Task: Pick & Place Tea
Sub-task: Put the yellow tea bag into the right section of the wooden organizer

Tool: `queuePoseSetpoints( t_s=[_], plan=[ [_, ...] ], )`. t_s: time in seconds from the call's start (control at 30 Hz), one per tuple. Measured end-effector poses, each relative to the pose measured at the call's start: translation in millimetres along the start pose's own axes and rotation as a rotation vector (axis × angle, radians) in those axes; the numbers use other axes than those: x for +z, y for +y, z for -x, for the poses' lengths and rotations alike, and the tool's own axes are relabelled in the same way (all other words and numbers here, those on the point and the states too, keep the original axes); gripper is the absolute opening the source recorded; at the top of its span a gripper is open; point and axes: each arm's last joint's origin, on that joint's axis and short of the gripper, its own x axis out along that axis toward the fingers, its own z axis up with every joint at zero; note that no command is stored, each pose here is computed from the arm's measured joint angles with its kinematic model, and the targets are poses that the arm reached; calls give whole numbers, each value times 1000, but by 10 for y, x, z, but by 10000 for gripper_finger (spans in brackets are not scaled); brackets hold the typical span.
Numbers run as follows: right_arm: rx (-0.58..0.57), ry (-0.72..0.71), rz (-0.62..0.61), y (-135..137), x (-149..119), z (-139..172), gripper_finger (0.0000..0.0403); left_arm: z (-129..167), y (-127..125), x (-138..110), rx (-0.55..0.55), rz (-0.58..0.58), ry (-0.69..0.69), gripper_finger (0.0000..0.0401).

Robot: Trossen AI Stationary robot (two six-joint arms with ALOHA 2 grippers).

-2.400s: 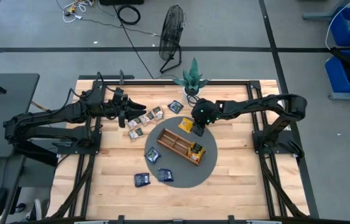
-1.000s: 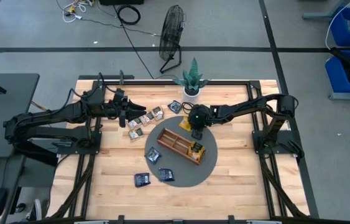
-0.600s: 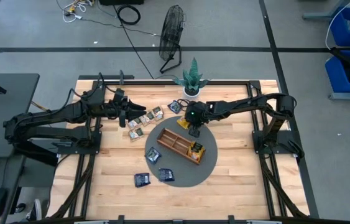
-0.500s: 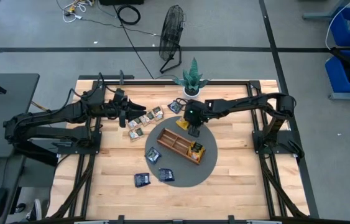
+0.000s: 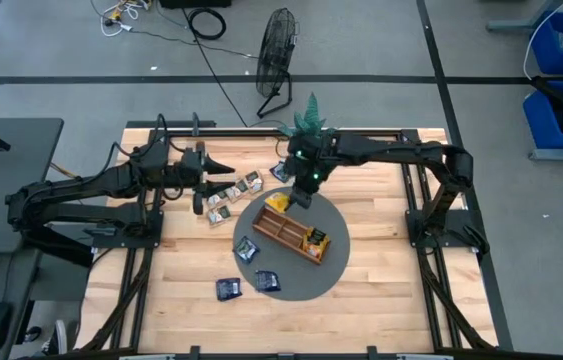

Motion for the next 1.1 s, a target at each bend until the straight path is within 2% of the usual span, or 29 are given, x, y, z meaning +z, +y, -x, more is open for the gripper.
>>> queuePoseSetpoints(
  t_s=[0.17,0.33,0.5,1.1],
  plan=[
    [155,-9,-138,131,133,183,0,-1,0,-1,0,-158,0,179],
    [281,13,-281,212,200,256,0,-1,0,-5,-1,-213,5,179],
    [373,19,-374,291,257,258,0,0,0,-30,-4,-253,32,179],
    [486,-116,-453,421,452,322,0,-53,-108,-98,-93,-227,82,179]
  ],
)
